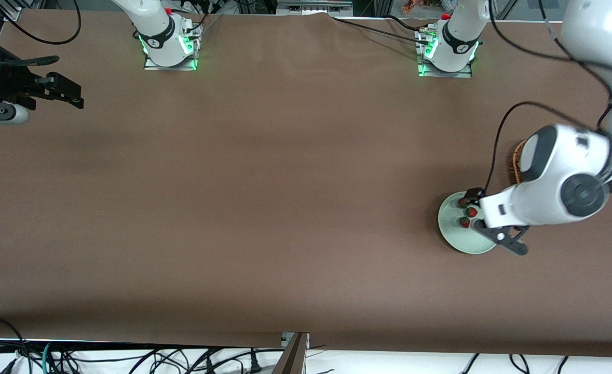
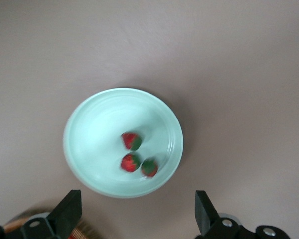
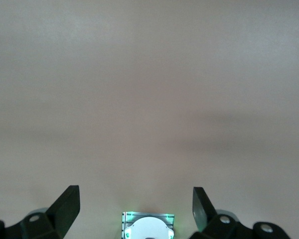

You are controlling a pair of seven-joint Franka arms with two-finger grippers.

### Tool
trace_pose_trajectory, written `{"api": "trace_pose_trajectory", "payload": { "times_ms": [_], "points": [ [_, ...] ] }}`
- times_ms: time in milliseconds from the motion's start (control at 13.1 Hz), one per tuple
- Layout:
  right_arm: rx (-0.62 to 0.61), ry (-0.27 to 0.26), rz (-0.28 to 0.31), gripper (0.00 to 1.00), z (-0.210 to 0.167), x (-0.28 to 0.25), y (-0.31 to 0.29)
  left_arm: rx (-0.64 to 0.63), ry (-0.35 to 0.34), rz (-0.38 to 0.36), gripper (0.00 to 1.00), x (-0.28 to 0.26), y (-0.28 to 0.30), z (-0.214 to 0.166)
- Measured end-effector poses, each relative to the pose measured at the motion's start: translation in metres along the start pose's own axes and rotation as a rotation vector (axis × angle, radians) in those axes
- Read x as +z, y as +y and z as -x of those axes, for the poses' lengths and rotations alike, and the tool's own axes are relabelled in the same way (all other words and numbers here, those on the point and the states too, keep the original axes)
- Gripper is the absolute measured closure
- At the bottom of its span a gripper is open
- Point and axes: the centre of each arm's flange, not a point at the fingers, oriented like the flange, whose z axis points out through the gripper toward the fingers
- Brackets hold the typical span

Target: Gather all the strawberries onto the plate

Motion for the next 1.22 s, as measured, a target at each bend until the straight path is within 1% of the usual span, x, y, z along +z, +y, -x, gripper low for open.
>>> {"api": "trace_pose_trajectory", "payload": {
  "times_ms": [76, 153, 305, 382, 534, 687, 916, 992, 1221],
  "points": [
    [0.0, 0.0, 0.0, 0.0, 0.0, 0.0, 0.0, -0.03, 0.014, -0.024, 0.0, -0.037, 0.005, 0.013],
    [0.0, 0.001, 0.0, 0.0, 0.0, 0.0, 0.0, -0.058, 0.001, -0.038, 0.0, -0.069, 0.013, 0.028],
    [0.0, 0.001, 0.0, 0.0, 0.0, 0.0, 0.0, -0.108, -0.041, -0.043, 0.0, -0.122, 0.021, 0.056],
    [0.0, 0.001, 0.0, 0.0, 0.0, 0.0, 0.0, -0.162, -0.043, -0.047, 0.0, -0.145, 0.021, 0.067],
    [0.0, 0.003, 0.0, 0.0, 0.0, -0.001, 0.0, -0.315, -0.007, -0.063, 0.0, -0.179, 0.024, 0.081],
    [0.0, 0.004, 0.0, 0.0, 0.0, -0.001, 0.0, -0.393, 0.04, -0.066, 0.0, -0.193, 0.029, 0.088],
    [0.001, 0.004, 0.0, 0.0, 0.0, -0.001, 0.0, -0.463, 0.165, -0.04, 0.0, -0.18, 0.022, 0.099],
    [0.001, 0.005, 0.0, 0.0, 0.0, -0.001, 0.0, -0.473, 0.188, -0.038, 0.0, -0.175, 0.025, 0.108],
    [0.001, 0.005, 0.0, 0.0, 0.0, -0.001, 0.0, -0.477, 0.206, -0.053, 0.0, -0.175, 0.049, 0.14]
  ]
}}
